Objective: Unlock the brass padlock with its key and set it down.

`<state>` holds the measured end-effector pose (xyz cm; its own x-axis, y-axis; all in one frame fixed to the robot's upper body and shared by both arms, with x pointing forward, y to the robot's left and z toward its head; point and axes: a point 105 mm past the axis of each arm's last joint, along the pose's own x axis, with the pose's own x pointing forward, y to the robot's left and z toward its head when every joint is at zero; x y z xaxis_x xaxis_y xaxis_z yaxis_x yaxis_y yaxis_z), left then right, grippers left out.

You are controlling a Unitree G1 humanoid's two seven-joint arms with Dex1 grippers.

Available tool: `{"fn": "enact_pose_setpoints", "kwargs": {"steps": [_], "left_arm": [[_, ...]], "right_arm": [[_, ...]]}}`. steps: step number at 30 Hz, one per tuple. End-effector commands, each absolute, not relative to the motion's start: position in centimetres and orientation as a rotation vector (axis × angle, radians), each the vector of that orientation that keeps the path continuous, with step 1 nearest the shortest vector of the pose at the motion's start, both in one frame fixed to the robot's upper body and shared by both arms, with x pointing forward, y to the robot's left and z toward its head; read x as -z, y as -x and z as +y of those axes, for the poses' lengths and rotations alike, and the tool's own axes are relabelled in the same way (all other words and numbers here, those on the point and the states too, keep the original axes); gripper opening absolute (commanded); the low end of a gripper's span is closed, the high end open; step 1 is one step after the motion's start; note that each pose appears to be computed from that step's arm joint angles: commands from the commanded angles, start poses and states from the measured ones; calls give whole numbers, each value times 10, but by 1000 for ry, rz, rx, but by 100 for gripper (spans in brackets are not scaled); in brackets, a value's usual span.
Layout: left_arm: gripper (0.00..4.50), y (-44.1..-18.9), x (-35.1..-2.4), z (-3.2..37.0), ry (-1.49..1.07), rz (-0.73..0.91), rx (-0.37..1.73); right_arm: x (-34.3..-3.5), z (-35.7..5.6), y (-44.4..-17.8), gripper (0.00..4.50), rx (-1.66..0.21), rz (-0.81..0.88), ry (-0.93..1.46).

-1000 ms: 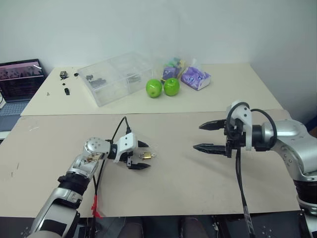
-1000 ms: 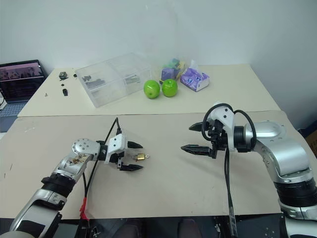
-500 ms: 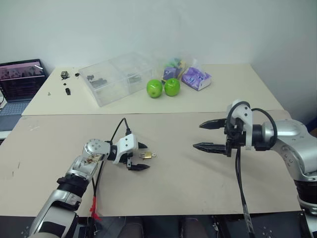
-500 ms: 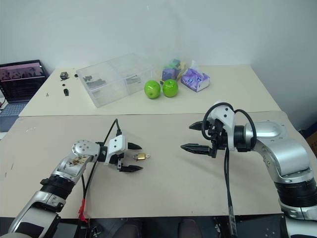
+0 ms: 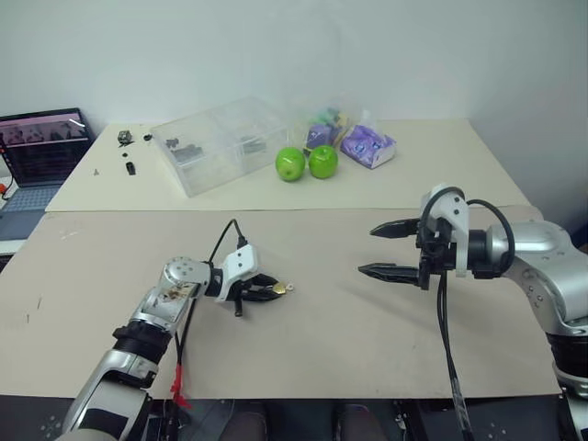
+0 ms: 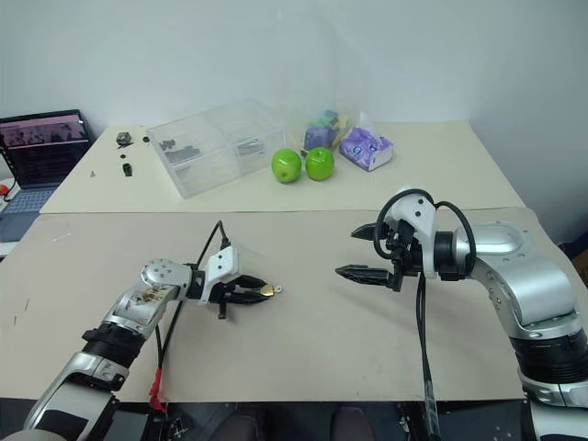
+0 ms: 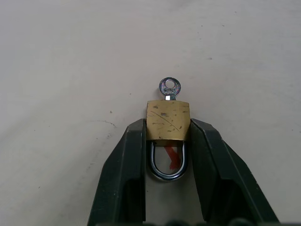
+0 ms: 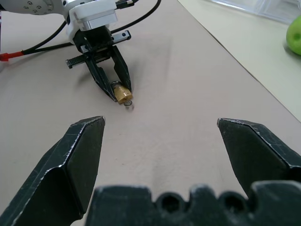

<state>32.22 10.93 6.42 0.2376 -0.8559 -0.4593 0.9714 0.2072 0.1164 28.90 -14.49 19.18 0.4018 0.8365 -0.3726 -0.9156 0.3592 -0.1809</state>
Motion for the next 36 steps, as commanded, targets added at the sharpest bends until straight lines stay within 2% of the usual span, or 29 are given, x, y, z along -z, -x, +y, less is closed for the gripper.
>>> {"fn": "enact_pose_setpoints", "kwargs": {"steps": [1,6,9,17,23,26,30,36], "left_arm": [[83,-324,-84,95,-424,242,1321],[83,-319,-115,87,-342,179,1367],[83,-312,-120,88,-299,217,1399],[83,-304,-126,87,-281,237,1428],[83,-300,-131,80,-287,241,1488],[83,-301,-140,78,-277,236,1515],[83,-305,-141,82,-297,246,1515],[83,-300,-150,76,-263,252,1569]], "right_arm": [[-203,-146,-286,450,-1134,180,434],[-200,-144,-284,450,-1142,191,435],[-198,-143,-288,450,-1106,180,673],[-208,-121,-293,450,-1066,-55,1020],[-184,-108,-287,450,-1096,-185,1207],[-179,-103,-282,450,-1103,-304,1303],[-186,-100,-272,450,-1089,-449,1335],[-175,-103,-267,450,-1086,-499,1357]]}}
